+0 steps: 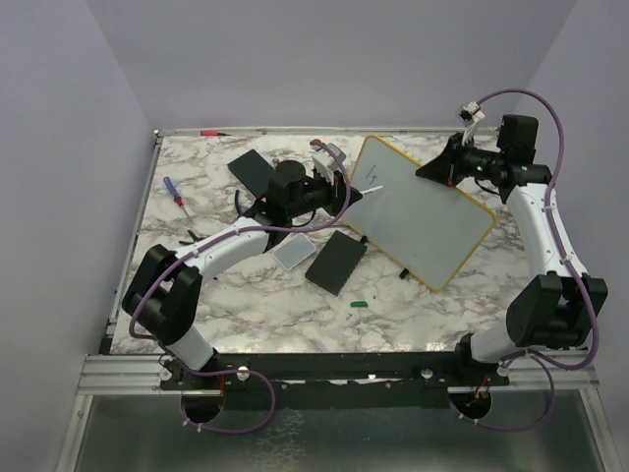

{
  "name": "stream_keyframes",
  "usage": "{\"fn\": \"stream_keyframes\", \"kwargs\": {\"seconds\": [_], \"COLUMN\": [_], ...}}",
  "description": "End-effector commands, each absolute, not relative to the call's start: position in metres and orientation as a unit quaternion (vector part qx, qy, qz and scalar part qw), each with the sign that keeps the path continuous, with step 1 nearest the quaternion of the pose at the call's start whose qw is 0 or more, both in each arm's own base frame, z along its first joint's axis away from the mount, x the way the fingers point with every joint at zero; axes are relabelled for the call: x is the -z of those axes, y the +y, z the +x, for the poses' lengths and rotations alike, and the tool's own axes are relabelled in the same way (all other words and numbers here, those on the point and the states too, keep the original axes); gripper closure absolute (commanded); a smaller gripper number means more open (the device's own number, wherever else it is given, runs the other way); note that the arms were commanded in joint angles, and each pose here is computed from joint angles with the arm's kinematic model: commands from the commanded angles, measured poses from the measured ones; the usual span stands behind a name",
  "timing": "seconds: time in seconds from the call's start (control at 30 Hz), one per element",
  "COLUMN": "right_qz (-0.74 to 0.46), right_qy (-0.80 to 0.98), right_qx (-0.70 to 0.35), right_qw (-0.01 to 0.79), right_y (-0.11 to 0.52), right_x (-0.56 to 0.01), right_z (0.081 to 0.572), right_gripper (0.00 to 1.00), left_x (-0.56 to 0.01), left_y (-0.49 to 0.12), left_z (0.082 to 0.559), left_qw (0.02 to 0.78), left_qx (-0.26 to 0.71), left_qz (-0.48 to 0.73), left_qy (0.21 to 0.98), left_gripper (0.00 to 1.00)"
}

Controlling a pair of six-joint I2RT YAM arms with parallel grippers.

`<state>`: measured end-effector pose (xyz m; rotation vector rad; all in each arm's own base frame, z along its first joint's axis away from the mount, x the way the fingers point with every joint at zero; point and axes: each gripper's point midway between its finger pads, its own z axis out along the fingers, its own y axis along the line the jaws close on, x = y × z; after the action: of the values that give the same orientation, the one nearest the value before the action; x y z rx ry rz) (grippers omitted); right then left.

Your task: Write a sentence on the whiteboard

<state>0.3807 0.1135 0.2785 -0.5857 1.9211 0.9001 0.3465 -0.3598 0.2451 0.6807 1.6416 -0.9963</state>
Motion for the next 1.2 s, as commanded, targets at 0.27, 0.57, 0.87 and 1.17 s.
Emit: {"fn": "stream_keyframes", "kwargs": {"seconds": [0.27,0.57,0.87,1.17], "right_qz": [-0.231,-0.23,-0.23,-0.23], "right_qy": [0.786,0.787,0.786,0.787], "right_qx": [-0.396,-0.397,-0.396,-0.396], "right_qw": [0.415,0.413,0.414,0.413], "right_y": [0.123,0.123,0.123,0.123], "right_x": [-0.265,-0.263,-0.264,-0.264], "right_z": [0.364,0.366,0.365,0.364], "right_gripper": [0.99,0.99,0.99,0.99], "left_x": [-0.247,-0.243,-0.235,-0.222], "left_y": [-0.37,-0.368,-0.362,-0.356], "left_z": [0.362,0.369,0.373,0.37], "left_qw": [0.532,0.536,0.536,0.528], "left_qx": [0.409,0.399,0.386,0.373], "left_qz": [0.278,0.268,0.255,0.258], "left_qy": [0.687,0.694,0.706,0.718], "left_gripper": [1.0,1.0,1.0,1.0]}}
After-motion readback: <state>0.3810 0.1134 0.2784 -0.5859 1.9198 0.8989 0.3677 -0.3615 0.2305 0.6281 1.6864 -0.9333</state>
